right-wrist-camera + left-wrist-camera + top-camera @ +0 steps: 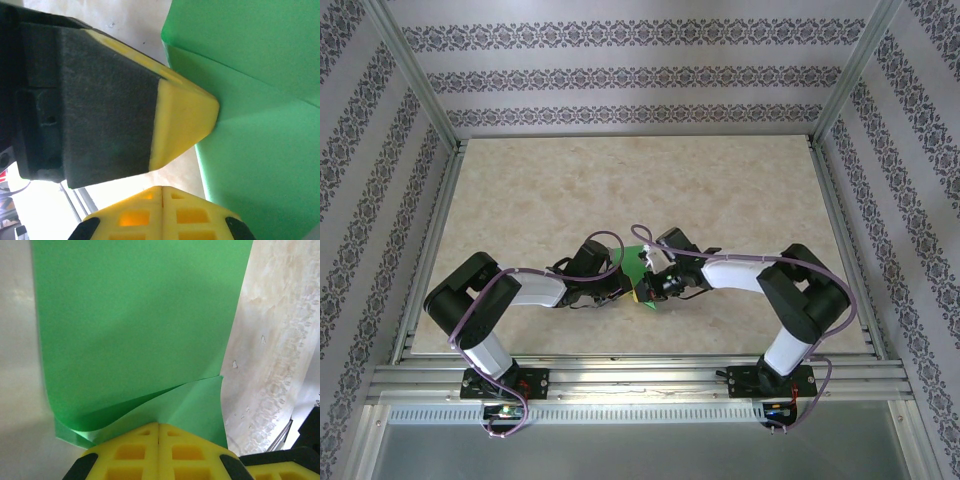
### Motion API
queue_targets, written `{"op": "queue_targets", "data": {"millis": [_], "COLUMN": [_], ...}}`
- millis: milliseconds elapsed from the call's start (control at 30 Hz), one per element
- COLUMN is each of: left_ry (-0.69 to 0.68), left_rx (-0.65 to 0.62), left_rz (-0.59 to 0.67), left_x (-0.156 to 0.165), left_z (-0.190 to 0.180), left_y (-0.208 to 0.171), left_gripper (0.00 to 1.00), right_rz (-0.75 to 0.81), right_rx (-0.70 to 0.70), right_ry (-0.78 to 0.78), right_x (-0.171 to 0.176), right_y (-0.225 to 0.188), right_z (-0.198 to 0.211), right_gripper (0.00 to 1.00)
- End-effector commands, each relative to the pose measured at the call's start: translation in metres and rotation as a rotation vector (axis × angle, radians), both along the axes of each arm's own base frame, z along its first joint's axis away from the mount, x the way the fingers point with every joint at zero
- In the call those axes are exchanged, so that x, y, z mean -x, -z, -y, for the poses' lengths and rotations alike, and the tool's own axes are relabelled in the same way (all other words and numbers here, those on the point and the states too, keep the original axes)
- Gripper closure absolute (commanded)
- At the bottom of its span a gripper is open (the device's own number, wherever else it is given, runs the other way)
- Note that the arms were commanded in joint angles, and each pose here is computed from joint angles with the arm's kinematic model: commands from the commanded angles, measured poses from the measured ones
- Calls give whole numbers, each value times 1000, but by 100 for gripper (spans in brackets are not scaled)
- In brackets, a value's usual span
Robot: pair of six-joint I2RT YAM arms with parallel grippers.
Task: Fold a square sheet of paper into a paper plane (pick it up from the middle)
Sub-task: Third fold the triangle at the center of the table.
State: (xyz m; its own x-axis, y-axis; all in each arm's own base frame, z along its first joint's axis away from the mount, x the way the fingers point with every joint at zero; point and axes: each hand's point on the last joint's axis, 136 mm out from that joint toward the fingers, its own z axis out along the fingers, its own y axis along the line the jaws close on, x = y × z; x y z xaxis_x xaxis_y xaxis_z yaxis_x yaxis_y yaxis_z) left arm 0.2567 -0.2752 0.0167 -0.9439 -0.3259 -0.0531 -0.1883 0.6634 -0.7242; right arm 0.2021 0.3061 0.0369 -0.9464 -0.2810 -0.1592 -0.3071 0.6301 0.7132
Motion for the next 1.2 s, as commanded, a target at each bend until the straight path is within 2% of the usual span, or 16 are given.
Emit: {"op": "queue_targets", "data": {"millis": [0, 500, 1167], "left_ry": [5, -10, -36], "left_rx": [-88, -110, -138], "left_rz": [-52, -67, -91], "left_x": [12, 16, 22], "left_z": [-10, -17, -26], "left_y": [25, 34, 44], "left_gripper": [96, 98, 100], "right_rz": [-3, -41, -75], "right_rx": [48, 123, 64], "right_ry": [-11, 14, 34], "right_x": [1, 19, 43], "right_y": [11, 35, 25], "right_z": [4, 33, 58], "right_gripper": [98, 96, 92]}}
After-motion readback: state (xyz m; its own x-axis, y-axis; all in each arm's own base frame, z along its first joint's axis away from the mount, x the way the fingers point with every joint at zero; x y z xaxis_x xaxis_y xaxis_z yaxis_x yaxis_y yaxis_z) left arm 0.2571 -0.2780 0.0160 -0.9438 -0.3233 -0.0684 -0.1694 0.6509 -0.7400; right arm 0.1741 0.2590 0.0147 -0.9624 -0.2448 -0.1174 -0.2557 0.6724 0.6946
